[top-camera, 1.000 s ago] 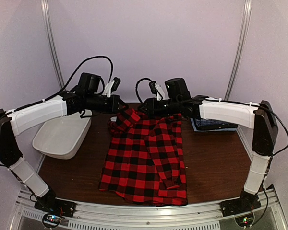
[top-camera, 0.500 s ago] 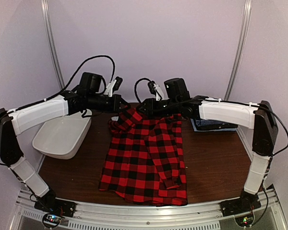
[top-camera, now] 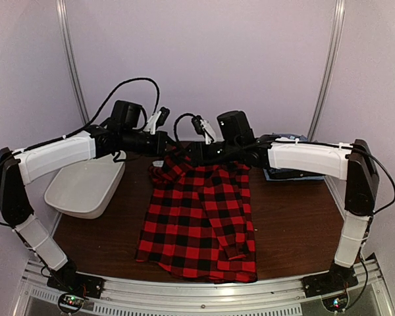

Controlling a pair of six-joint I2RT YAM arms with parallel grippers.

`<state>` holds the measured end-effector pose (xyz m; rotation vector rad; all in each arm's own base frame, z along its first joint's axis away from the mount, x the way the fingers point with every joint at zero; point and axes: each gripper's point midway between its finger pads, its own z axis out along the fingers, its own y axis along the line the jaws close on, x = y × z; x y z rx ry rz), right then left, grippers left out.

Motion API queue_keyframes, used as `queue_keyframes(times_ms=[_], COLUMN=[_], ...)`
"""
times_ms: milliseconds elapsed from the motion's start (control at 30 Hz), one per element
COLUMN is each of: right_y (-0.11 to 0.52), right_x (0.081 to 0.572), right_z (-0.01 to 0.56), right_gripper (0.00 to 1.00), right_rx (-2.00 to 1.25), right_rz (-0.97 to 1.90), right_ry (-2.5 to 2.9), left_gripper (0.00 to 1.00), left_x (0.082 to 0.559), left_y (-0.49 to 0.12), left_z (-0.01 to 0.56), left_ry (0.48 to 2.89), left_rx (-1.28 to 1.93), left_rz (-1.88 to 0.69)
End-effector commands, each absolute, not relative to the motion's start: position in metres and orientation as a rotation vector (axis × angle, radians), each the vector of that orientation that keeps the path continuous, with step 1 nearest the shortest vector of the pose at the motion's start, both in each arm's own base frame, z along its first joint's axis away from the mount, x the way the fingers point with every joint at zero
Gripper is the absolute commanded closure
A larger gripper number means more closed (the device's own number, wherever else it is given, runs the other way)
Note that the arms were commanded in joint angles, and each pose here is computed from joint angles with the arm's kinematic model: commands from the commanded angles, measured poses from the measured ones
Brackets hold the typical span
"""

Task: Fold and stack the long sleeve shirts
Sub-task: Pass from the left arm to the right

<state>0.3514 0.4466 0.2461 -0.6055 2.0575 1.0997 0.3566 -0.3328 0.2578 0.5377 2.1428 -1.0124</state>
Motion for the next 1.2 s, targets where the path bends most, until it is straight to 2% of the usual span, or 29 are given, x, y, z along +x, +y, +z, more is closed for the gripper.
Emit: queue_keyframes(times_ms=[0,67,167,233,367,433,567,700,867,1067,1167], right_y=[0.458,0.459,0.461,0.462,0.461,0.459,0.452,0.445,0.439,0.436,0.436], right_x=[0.352,0.353,0.355,0.356,0.359,0.361,0.368,0.376,0.381,0.383,0.384], right_z=[0.255,0.254,0.251,0.249,0.249,0.251,0.258,0.261,0.266,0.266,0.266], right_gripper=[0.47,0.48,0.59,0.70,0.98,1.00,1.00,1.00,1.00,1.00,1.00], right_rx=[-0.642,-0.639,-0.637,-0.635,-0.617,-0.602,-0.559,-0.531,-0.521,-0.523,-0.520], right_rz=[1.125,1.122,1.122,1.122,1.108,1.096,1.048,0.989,0.944,0.921,0.916], right_ry=[2.008,2.010,2.017,2.020,2.025,2.023,2.018,2.019,2.003,2.001,2.000], left_gripper=[1.00,1.00,1.00,1.00,1.00,0.95,0.68,0.54,0.46,0.41,0.21], left_x=[0.359,0.359,0.359,0.359,0.358,0.359,0.360,0.359,0.354,0.356,0.357], left_y=[-0.344,-0.344,-0.344,-0.344,-0.343,-0.341,-0.327,-0.307,-0.267,-0.202,-0.162], left_z=[0.278,0.278,0.279,0.278,0.279,0.279,0.277,0.269,0.261,0.263,0.273], left_ry=[2.064,2.063,2.060,2.062,2.063,2.066,2.092,2.139,2.177,2.168,2.125], left_rx=[0.568,0.570,0.573,0.573,0.565,0.552,0.499,0.436,0.333,0.173,0.039], left_rz=[-1.055,-1.058,-1.062,-1.062,-1.060,-1.046,-0.974,-0.873,-0.717,-0.510,-0.331])
